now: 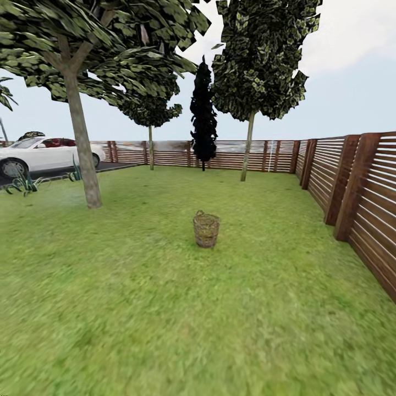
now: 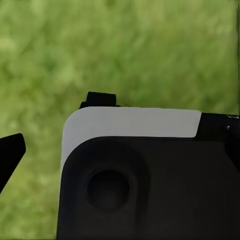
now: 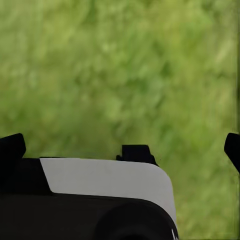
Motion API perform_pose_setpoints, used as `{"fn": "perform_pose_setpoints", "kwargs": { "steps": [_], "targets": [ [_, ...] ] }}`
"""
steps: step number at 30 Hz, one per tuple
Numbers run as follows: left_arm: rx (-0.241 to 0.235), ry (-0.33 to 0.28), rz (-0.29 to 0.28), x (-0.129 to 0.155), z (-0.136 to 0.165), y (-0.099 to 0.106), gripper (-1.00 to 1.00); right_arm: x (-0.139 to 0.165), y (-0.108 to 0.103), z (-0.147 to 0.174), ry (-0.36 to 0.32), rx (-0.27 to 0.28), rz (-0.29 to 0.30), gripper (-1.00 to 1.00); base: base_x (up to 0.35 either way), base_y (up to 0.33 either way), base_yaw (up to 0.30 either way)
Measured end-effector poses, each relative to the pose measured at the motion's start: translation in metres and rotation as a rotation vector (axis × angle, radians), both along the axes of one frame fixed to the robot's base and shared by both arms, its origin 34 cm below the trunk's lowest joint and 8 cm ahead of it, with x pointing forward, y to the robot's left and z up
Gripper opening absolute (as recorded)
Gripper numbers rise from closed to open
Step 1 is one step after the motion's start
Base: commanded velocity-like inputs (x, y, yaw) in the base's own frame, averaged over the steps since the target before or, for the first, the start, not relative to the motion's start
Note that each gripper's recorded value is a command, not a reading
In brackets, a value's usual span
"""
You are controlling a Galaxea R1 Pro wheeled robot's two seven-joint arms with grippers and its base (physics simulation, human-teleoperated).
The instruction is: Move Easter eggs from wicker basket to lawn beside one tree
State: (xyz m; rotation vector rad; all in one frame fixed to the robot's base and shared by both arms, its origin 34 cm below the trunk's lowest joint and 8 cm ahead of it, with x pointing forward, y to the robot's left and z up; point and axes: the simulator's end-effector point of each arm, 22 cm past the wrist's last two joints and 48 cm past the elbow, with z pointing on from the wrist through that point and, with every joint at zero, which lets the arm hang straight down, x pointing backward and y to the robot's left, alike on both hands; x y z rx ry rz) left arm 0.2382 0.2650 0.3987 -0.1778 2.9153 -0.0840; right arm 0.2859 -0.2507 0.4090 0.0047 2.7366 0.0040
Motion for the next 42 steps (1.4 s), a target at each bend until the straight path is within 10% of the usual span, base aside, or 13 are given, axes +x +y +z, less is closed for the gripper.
{"fn": "perform_pose_setpoints", "kwargs": {
  "steps": [42],
  "targets": [
    [0.001,0.000,0.000,0.0000,0.0000,0.0002,1.00,0.0001,0.0001,0.0000,0.000,0.000,0.001,1.00,0.253,-0.208,0.209]
  ]
}}
